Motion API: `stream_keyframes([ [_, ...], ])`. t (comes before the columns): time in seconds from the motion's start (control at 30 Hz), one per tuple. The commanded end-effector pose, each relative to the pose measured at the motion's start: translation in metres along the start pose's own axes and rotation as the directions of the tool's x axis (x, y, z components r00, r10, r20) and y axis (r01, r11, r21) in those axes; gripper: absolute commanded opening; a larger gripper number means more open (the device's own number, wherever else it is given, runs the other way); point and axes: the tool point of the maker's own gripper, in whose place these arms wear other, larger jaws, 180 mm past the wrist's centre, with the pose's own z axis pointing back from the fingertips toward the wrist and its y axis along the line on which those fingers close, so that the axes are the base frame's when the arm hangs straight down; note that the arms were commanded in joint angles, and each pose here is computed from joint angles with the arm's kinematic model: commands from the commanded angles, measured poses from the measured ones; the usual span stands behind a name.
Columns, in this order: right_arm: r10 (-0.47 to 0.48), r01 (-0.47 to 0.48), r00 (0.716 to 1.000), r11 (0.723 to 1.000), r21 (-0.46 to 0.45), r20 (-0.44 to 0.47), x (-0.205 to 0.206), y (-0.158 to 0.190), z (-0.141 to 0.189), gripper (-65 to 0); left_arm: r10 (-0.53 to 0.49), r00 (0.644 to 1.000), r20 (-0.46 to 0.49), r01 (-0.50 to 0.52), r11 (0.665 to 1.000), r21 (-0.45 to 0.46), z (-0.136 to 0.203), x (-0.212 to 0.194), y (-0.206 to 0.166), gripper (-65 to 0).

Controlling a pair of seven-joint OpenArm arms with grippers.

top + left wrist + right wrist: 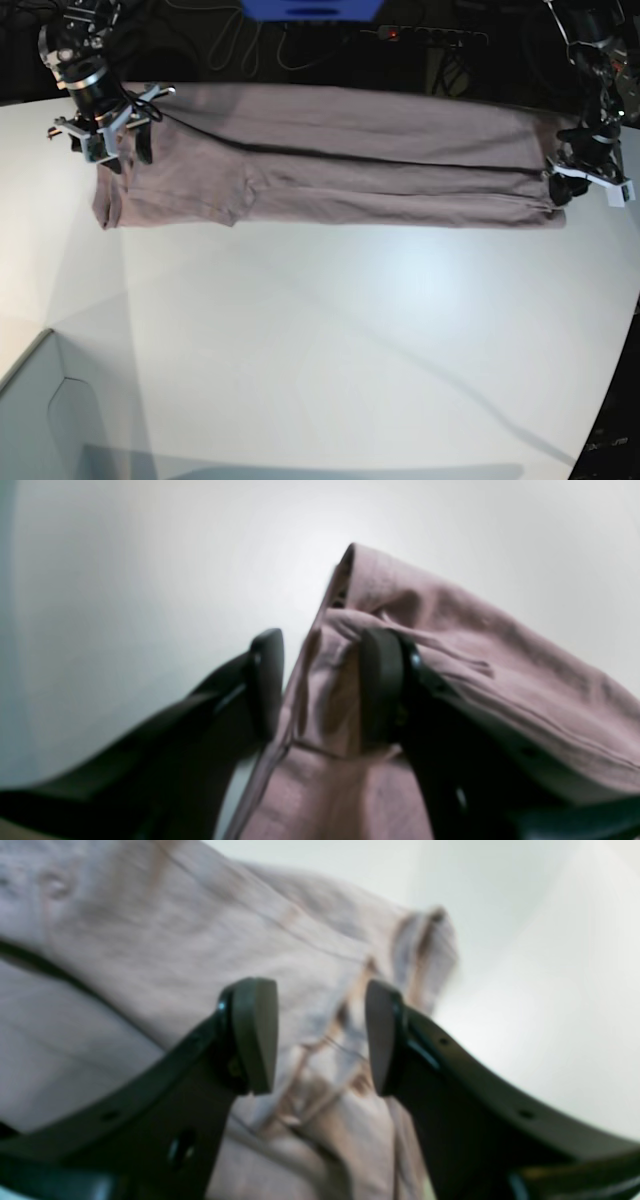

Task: Layout the t-shirt on the table in an organized manner, then fold the t-shirt properly
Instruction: 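Adjust the right gripper's grip on the strip's end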

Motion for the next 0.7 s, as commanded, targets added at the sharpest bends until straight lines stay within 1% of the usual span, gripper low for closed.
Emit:
stream_keyframes([
  [0.0,0.009,-0.009,0.998,1.000,-0.001,0.060,0.017,-0.006,-0.002,-35.8,-0.015,1.000,0.024,0.015,1.000,0.000,0.001,0.013,0.003,-39.8],
  [0.07,-0.003,0.003,0.999,1.000,0.001,0.043,0.015,-0.006,-0.010,-35.8,-0.015,1.000,0.021,0.015,1.000,0.001,0.002,0.012,0.004,-39.7],
  [0.17,-0.030,0.030,1.000,1.000,-0.003,0.009,0.015,-0.012,-0.030,-35.8,-0.016,1.000,0.021,0.016,1.000,0.004,0.002,0.012,0.005,-39.4],
  [0.23,-0.047,0.047,0.998,0.999,0.003,-0.036,0.008,-0.015,-0.043,-35.8,-0.017,1.000,0.021,0.016,1.000,0.006,0.003,0.012,0.006,-36.1],
  [0.33,-0.051,0.051,0.995,0.999,0.004,-0.084,-0.001,-0.022,-0.052,-35.8,-0.019,1.000,0.022,0.019,1.000,0.006,0.003,0.013,0.007,-30.8],
  [0.4,-0.055,0.056,0.994,0.998,0.006,-0.091,-0.004,-0.022,-0.053,-35.9,-0.018,1.000,0.022,0.018,1.000,0.008,0.003,0.013,0.007,-29.1],
  [0.47,-0.056,0.057,0.994,0.998,0.008,-0.095,-0.005,-0.021,-0.053,-36.4,-0.017,1.000,0.021,0.017,1.000,0.008,0.003,0.012,0.007,-29.0],
  [0.57,-0.057,0.058,0.993,0.998,0.009,-0.100,-0.008,-0.020,-0.052,-39.9,-0.017,1.000,0.021,0.017,1.000,0.008,0.003,0.012,0.007,-29.1],
  [0.63,-0.061,0.062,0.993,0.998,0.011,-0.103,-0.009,-0.019,-0.051,-44.5,-0.017,1.000,0.021,0.017,1.000,0.008,0.003,0.012,0.007,-29.1],
  [0.67,-0.062,0.064,0.992,0.998,0.013,-0.109,-0.012,-0.017,-0.050,-47.8,-0.017,1.000,0.022,0.017,1.000,0.008,0.003,0.013,0.007,-29.1],
])
